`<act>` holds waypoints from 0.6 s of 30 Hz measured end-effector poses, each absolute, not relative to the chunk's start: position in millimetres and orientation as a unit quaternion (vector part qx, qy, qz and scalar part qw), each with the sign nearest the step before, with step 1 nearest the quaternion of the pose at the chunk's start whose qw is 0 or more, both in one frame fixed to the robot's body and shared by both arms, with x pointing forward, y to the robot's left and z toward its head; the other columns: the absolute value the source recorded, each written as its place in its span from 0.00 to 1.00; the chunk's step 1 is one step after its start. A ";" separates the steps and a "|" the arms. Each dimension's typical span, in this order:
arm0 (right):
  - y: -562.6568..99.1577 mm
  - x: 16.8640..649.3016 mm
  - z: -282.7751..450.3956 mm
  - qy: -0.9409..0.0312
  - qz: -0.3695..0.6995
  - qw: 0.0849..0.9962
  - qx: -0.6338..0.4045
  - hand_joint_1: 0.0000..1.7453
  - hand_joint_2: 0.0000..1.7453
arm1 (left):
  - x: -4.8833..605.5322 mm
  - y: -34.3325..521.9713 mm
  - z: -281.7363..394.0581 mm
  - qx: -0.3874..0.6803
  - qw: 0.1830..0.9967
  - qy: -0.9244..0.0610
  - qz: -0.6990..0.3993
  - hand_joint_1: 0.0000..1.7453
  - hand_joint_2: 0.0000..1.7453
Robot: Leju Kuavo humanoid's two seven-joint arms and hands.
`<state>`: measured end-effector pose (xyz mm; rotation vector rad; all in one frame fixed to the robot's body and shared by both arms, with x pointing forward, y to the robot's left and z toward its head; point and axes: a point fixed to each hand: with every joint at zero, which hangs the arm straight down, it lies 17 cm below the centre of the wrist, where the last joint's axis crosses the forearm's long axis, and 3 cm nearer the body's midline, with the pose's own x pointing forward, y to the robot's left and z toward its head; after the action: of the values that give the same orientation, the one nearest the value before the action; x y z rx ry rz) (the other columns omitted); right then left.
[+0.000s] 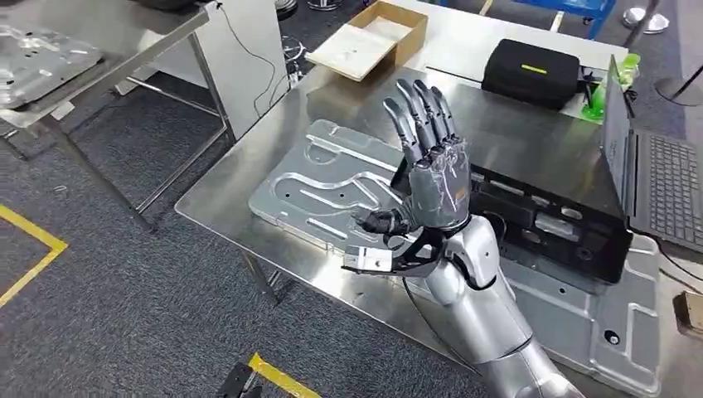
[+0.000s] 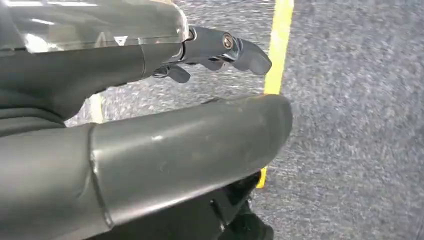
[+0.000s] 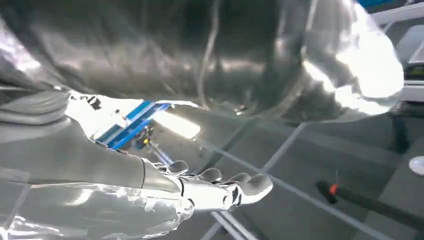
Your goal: Take the parts from the cabinet and place them on the table.
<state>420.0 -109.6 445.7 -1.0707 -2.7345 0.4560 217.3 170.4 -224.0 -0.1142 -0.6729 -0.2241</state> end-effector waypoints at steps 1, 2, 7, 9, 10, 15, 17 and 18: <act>-109.7 420.0 446.0 -0.917 0.153 0.085 -0.359 0.00 0.00 | 217.3 170.7 -224.1 -0.056 0.936 -0.329 -0.109 0.00 0.00; -109.7 420.0 446.0 -0.917 0.153 0.085 -0.359 0.00 0.00 | 217.3 170.7 -224.1 -0.056 0.936 -0.329 -0.109 0.00 0.00; -109.8 419.8 448.4 -0.918 0.151 0.083 -0.358 0.00 0.00 | 219.3 172.6 -223.7 -0.054 0.936 -0.331 -0.108 0.00 0.00; -108.6 418.0 450.2 -0.919 0.149 0.078 -0.355 0.00 0.00 | 212.0 177.5 -227.6 -0.048 0.940 -0.323 -0.101 0.00 0.00; -107.6 417.2 450.5 -0.919 0.150 0.076 -0.355 0.00 0.00 | 210.9 178.3 -228.2 -0.046 0.940 -0.322 -0.101 0.00 0.00; -106.8 417.1 444.4 -0.919 0.155 0.079 -0.355 0.00 0.00 | 211.0 180.9 -228.9 -0.044 0.941 -0.320 -0.097 0.00 0.00; -106.8 417.0 445.2 -0.919 0.154 0.078 -0.355 0.00 0.00 | 210.5 181.4 -229.3 -0.043 0.942 -0.319 -0.097 0.00 0.00; -107.0 417.0 445.7 -0.919 0.154 0.078 -0.355 0.00 0.00 | 211.2 181.4 -229.0 -0.043 0.942 -0.319 -0.097 0.00 0.00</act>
<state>417.0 -107.0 445.7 -1.0631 -2.7523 0.4607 211.2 181.4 -229.0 -0.0879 -0.6509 -0.1982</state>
